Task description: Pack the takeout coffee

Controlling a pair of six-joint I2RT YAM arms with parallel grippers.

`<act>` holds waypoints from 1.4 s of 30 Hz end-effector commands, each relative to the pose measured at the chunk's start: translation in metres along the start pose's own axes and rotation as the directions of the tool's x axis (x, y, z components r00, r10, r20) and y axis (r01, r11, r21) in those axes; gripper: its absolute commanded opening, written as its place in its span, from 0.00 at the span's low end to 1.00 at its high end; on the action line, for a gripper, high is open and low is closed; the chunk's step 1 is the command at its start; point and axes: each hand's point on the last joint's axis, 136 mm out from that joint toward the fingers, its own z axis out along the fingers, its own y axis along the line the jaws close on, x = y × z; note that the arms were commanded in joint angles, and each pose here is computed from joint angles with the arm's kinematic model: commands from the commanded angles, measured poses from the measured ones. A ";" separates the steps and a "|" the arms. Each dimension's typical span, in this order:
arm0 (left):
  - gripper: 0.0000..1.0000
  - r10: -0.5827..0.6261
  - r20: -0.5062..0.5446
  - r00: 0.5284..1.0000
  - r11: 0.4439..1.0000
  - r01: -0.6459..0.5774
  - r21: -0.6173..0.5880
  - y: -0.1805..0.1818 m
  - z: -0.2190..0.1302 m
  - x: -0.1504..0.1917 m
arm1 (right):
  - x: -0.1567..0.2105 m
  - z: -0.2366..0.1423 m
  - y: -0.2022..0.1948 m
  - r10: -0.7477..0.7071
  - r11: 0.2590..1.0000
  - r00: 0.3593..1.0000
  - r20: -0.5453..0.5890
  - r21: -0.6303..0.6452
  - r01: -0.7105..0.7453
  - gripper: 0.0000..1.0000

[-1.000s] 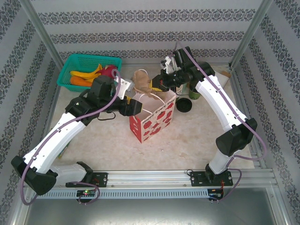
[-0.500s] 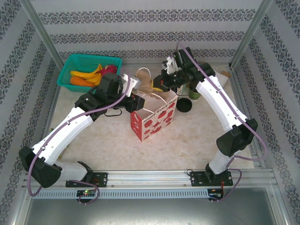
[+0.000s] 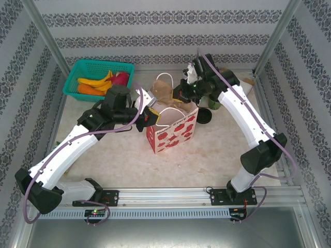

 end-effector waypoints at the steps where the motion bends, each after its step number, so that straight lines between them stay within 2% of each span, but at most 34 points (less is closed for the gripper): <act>1: 0.00 0.096 0.037 0.995 0.993 -0.099 0.064 -0.013 0.002 -0.011 | 0.013 -0.007 -0.012 -0.024 0.998 1.000 0.004 0.062 0.024 0.00; 4: 0.00 0.092 0.034 0.995 0.993 -0.094 0.069 -0.014 0.002 -0.017 | 0.020 -0.008 -0.015 -0.069 0.994 0.998 -0.007 0.079 0.069 0.00; 10: 0.00 0.130 0.105 0.986 0.987 -0.139 0.081 -0.022 -0.007 -0.034 | 0.029 -0.011 -0.020 -0.128 0.985 0.991 -0.033 0.116 0.131 0.00; 16: 0.04 0.130 0.078 0.988 0.987 -0.136 0.081 -0.020 -0.004 -0.036 | 0.034 -0.016 -0.019 -0.203 0.970 0.979 -0.027 0.133 0.204 0.00; 19: 0.13 0.145 0.097 0.985 0.982 -0.156 0.110 -0.027 -0.007 -0.042 | 0.037 -0.015 -0.023 -0.222 0.963 0.974 -0.039 0.149 0.225 0.00; 22: 0.42 0.168 0.139 0.976 0.975 -0.186 0.124 -0.034 -0.016 -0.054 | 0.039 -0.012 -0.026 -0.234 0.958 0.971 -0.046 0.159 0.238 0.00; 26: 0.64 0.162 0.186 0.969 0.978 -0.183 0.100 -0.033 -0.025 -0.071 | 0.042 -0.009 -0.026 -0.253 0.953 0.966 -0.051 0.157 0.258 0.00; 28: 0.79 0.130 0.213 0.968 0.990 -0.137 0.018 -0.017 -0.029 -0.084 | 0.044 -0.009 -0.027 -0.267 0.948 0.962 -0.053 0.163 0.272 0.00; 31: 0.95 0.041 0.252 0.967 0.979 0.011 -0.202 0.028 -0.033 -0.102 | 0.044 -0.008 -0.028 -0.277 0.944 0.960 -0.048 0.170 0.281 0.00; 34: 0.97 -0.057 0.257 0.965 0.932 0.144 -0.333 0.066 -0.032 -0.107 | 0.046 -0.007 -0.028 -0.285 0.943 0.957 -0.044 0.165 0.289 0.00; 37: 0.96 -0.150 0.212 0.966 0.895 0.224 -0.386 0.091 -0.022 -0.105 | 0.047 -0.005 -0.029 -0.289 0.941 0.956 -0.048 0.168 0.293 0.00; 39: 0.94 -0.190 0.164 0.968 0.893 0.240 -0.381 0.099 -0.009 -0.101 | 0.047 -0.004 -0.030 -0.293 0.940 0.955 -0.050 0.169 0.297 0.00; 42: 0.90 -0.199 0.091 0.976 0.925 0.218 -0.312 0.096 0.013 -0.100 | 0.047 -0.004 -0.029 -0.298 0.938 0.953 -0.050 0.170 0.302 0.00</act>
